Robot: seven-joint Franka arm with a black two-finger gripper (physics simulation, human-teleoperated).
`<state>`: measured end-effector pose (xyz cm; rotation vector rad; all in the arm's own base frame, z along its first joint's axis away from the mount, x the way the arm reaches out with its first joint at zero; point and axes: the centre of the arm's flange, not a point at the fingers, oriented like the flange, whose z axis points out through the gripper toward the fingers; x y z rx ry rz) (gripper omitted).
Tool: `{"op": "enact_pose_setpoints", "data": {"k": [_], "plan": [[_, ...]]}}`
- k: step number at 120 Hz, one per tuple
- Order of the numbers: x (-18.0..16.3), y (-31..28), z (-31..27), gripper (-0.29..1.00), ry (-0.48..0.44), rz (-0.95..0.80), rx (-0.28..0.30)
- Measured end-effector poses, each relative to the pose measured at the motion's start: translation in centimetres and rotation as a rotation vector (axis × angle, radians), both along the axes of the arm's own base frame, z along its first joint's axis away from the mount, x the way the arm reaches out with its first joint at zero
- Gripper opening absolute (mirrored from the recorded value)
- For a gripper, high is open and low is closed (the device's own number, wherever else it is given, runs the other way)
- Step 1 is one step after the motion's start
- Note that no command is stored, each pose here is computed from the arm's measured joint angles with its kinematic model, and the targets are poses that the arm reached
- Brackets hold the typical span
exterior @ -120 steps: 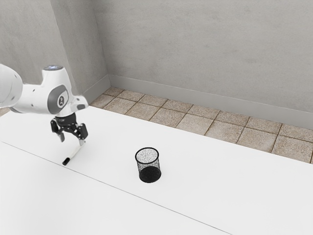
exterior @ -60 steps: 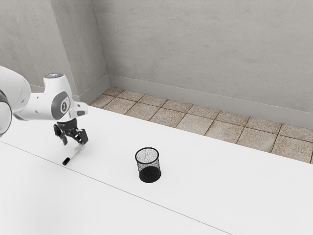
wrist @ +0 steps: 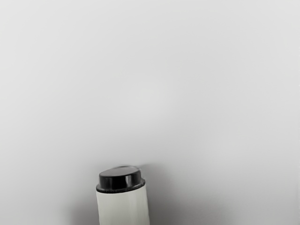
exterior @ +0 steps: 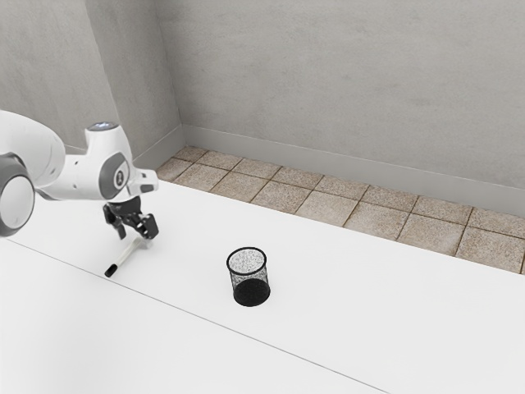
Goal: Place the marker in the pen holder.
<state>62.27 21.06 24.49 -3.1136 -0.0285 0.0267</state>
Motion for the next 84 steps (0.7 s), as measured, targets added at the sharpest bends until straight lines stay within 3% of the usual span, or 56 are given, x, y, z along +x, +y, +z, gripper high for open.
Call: {"op": "enact_pose_setpoints", "data": {"k": [30,57,84], "plan": [[-0.3,-0.09,-0.32,0.64,0.011,0.018,-0.006],[-0.34,-0.18,-0.28,0.29,0.015,0.041,-0.009],[-0.36,-0.11,-0.24,0.06,0.018,0.063,-0.008]]}}
